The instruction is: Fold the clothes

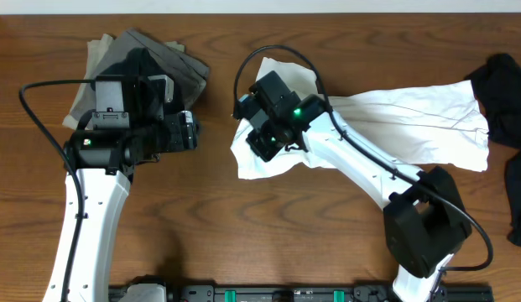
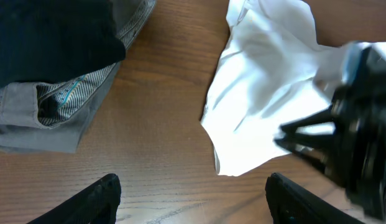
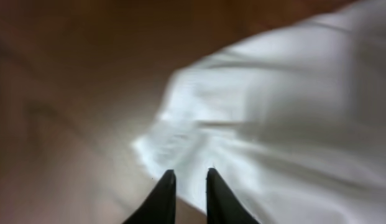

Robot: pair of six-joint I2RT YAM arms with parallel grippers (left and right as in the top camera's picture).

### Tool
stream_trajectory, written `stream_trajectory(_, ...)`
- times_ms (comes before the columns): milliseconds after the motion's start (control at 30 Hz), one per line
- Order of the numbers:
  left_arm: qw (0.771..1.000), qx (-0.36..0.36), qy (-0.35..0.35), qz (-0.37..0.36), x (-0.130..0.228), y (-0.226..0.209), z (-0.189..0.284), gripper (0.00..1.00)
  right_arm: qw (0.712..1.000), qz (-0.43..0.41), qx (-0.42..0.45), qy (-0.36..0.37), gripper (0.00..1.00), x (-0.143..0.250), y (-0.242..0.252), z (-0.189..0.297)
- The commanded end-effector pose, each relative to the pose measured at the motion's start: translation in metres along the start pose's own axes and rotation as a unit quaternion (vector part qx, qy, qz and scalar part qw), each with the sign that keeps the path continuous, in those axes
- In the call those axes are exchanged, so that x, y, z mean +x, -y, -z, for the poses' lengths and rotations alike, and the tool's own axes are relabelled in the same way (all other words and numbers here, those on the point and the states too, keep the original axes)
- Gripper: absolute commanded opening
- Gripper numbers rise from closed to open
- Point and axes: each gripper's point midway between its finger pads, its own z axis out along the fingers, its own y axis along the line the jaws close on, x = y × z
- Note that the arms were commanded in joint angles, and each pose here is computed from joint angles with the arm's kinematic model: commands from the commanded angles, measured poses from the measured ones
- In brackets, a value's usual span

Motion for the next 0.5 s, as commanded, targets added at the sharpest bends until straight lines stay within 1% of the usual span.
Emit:
stream_trajectory(0,1.000,-0.004,0.011,0.003,-0.007,0.000,0.005,0.76,0.991,-0.105,0.086,0.009,0.18,0.001,0.060,0.011)
stream_trajectory(133,1.000,0.002,0.008,0.003,-0.005,0.002,0.004,0.76,0.974,-0.196,0.110,0.005,0.27,0.018,0.115,0.025)
stream_trajectory(233,1.000,0.003,0.005,0.003,-0.004,0.002,0.004,0.77,0.956,-0.266,0.124,-0.009,0.34,0.042,0.154,0.039)
stream_trajectory(300,1.000,0.003,0.005,0.003,-0.004,0.002,0.004,0.76,0.942,-0.306,0.135,-0.014,0.42,0.058,0.180,0.049)
stream_trajectory(367,1.000,0.003,0.005,0.003,-0.004,0.002,0.004,0.77,0.927,-0.345,0.147,-0.008,0.56,0.072,0.208,0.060)
stream_trajectory(467,1.000,0.003,0.005,0.003,-0.004,0.002,0.004,0.76,0.902,-0.396,0.168,0.012,0.64,0.093,0.254,0.080)
